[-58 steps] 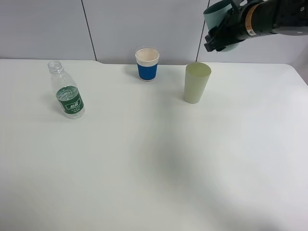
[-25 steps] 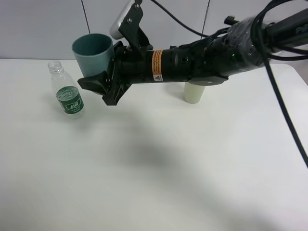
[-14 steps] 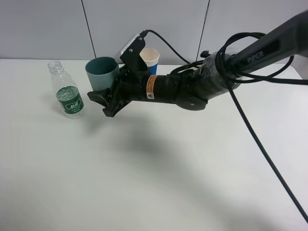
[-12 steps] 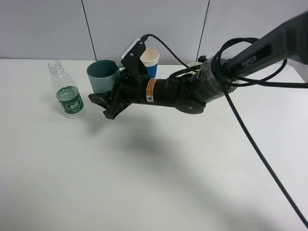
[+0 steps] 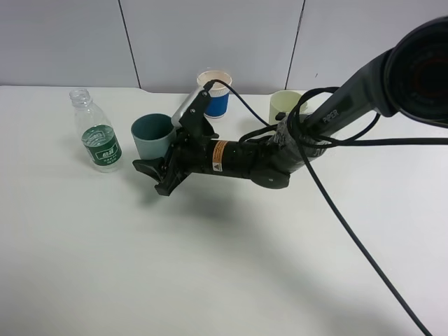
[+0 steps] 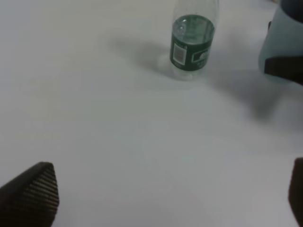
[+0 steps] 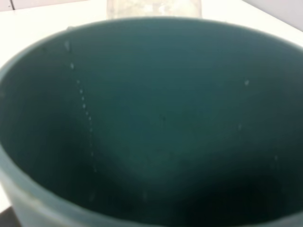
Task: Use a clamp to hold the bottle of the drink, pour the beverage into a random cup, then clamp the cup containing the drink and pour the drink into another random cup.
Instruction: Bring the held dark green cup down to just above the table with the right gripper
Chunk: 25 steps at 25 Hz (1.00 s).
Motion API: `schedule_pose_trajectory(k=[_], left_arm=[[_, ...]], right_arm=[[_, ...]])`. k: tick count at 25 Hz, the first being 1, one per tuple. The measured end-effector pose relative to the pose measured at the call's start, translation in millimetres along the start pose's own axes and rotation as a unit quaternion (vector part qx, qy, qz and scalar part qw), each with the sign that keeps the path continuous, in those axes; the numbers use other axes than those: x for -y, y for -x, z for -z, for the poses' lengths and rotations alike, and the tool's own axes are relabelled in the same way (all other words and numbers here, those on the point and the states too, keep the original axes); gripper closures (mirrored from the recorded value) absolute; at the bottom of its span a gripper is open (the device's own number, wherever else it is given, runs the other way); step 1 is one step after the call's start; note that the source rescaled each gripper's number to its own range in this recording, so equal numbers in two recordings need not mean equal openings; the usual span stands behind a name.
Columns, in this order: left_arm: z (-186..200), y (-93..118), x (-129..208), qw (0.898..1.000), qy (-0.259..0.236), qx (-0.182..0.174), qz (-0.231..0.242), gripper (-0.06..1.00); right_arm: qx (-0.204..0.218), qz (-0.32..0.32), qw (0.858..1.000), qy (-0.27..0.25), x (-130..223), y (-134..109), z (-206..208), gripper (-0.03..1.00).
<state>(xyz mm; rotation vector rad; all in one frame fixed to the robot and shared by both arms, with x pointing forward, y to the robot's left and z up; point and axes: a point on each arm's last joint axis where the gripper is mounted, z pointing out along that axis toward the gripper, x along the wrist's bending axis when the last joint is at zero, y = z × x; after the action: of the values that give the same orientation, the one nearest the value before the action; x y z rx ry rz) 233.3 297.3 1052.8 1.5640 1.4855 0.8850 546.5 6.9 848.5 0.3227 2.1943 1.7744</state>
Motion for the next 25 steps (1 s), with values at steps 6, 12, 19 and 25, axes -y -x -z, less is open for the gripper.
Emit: schedule_pose_trajectory(k=[6,12,19,25], left_arm=[[0.0,0.0,0.0,1.0,0.0,0.0,0.0,-0.02],[0.0,0.0,0.0,1.0,0.0,0.0,0.0,-0.02],[0.0,0.0,0.0,1.0,0.0,0.0,0.0,-0.02],[0.0,0.0,0.0,1.0,0.0,0.0,0.0,-0.02]], right_arm=[[-0.003,-0.003,1.0,-0.013,14.6,-2.4,-1.2,0.96],[-0.003,-0.008,1.0,-0.009,15.6,-3.7,0.6,0.96],[0.009,-0.041,0.999,-0.021,29.7,-12.0,15.0,0.96],[0.019,-0.058,0.997,-0.035,37.3,-16.1,23.8,0.77]])
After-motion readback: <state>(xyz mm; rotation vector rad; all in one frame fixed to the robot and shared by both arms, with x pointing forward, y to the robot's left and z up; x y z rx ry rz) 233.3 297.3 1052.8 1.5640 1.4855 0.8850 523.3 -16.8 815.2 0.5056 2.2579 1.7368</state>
